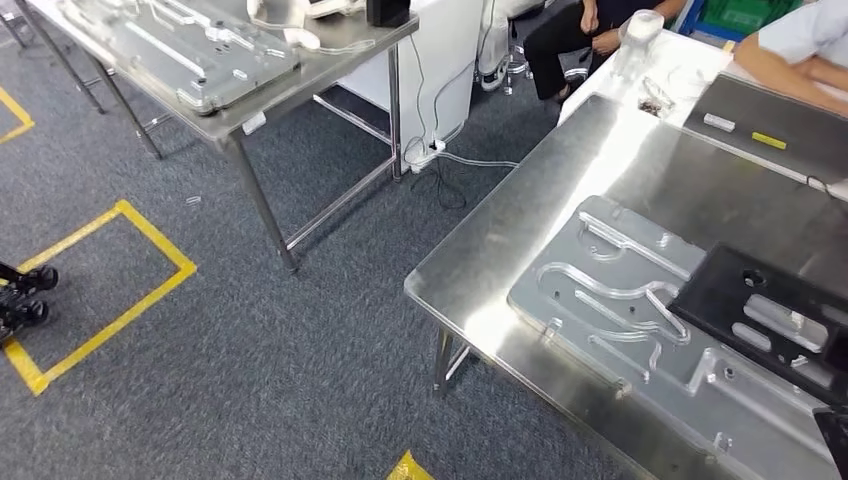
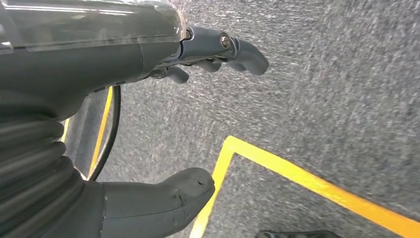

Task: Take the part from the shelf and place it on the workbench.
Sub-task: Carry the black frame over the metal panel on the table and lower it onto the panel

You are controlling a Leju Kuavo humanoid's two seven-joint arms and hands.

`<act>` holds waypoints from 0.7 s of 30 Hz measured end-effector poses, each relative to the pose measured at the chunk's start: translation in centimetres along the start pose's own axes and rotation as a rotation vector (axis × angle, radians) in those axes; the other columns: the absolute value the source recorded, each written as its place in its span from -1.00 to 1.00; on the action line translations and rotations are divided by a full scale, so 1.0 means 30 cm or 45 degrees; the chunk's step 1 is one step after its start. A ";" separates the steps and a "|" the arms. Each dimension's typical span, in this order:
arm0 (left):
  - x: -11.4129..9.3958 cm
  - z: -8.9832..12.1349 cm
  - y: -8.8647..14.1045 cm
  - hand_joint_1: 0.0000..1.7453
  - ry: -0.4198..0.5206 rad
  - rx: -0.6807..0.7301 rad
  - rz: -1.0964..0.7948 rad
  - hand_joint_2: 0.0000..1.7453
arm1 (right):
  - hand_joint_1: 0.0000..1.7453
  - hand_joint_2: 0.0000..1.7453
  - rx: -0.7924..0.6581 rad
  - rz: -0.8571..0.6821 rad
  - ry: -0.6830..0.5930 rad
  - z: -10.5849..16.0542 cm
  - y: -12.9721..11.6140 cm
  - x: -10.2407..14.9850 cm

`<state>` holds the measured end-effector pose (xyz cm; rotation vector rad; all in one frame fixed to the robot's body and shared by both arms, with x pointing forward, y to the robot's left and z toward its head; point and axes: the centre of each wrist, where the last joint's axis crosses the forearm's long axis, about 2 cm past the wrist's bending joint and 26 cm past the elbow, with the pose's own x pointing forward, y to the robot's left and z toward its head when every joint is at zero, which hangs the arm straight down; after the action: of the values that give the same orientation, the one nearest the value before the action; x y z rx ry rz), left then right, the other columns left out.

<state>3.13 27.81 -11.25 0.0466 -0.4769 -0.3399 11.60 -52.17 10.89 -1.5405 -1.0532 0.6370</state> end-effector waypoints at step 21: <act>0.009 -0.002 -0.011 -1.00 -0.026 -0.005 -0.001 -1.00 | -1.00 -1.00 0.034 -0.006 -0.003 0.019 0.010 -0.007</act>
<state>3.28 27.40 -11.22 0.0395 -0.4966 -0.3421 11.11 -52.09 10.45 -1.5141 -1.0459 0.6475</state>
